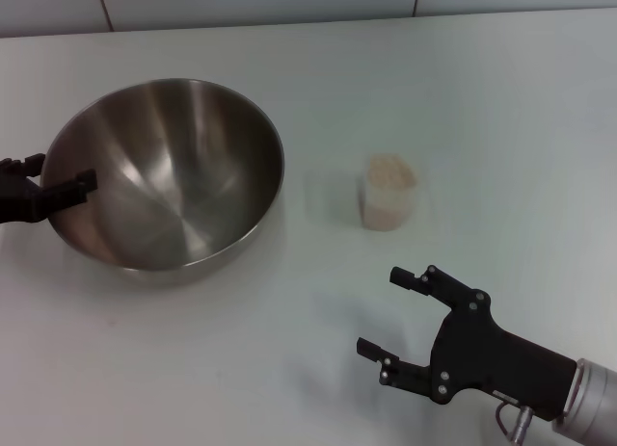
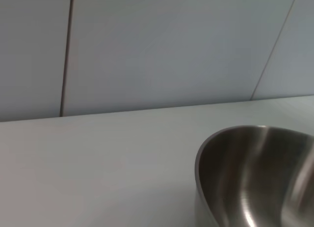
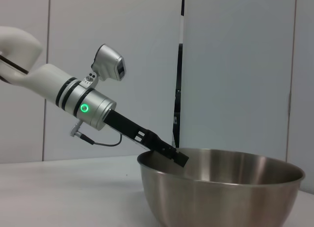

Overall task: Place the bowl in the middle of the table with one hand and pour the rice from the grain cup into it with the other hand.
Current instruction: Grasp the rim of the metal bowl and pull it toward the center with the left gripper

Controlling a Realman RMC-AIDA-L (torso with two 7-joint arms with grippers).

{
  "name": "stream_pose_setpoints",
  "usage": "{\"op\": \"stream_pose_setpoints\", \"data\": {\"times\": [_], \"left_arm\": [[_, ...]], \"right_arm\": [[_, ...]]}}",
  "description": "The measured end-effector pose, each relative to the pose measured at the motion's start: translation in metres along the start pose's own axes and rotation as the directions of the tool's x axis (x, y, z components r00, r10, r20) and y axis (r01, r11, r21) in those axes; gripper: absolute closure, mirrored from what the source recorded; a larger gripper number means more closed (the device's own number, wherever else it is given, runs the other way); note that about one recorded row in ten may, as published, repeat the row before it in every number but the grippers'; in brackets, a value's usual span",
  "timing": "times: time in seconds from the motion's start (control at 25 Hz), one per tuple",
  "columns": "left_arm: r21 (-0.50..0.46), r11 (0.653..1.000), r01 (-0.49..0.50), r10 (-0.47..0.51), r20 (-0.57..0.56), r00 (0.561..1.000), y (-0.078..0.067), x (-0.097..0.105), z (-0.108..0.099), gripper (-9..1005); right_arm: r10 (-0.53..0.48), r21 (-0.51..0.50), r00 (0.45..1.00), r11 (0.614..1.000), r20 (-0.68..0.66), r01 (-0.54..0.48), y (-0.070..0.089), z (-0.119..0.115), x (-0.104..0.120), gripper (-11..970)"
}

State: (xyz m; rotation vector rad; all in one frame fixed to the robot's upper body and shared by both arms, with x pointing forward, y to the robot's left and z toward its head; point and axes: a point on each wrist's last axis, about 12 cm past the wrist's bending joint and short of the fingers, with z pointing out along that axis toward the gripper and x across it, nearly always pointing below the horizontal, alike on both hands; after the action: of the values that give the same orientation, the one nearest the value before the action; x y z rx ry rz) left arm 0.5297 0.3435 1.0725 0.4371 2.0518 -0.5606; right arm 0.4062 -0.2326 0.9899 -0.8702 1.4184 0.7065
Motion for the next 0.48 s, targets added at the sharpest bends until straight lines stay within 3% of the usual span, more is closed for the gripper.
{"op": "stream_pose_setpoints", "data": {"times": [0.48], "left_arm": [[0.022,1.000,0.011,-0.011,-0.024,1.000,-0.0024,-0.0054,0.0035,216]], "right_arm": [[-0.007,-0.003,1.000,1.000,0.010,0.007,-0.0017,-0.0003,-0.0017,129]]}}
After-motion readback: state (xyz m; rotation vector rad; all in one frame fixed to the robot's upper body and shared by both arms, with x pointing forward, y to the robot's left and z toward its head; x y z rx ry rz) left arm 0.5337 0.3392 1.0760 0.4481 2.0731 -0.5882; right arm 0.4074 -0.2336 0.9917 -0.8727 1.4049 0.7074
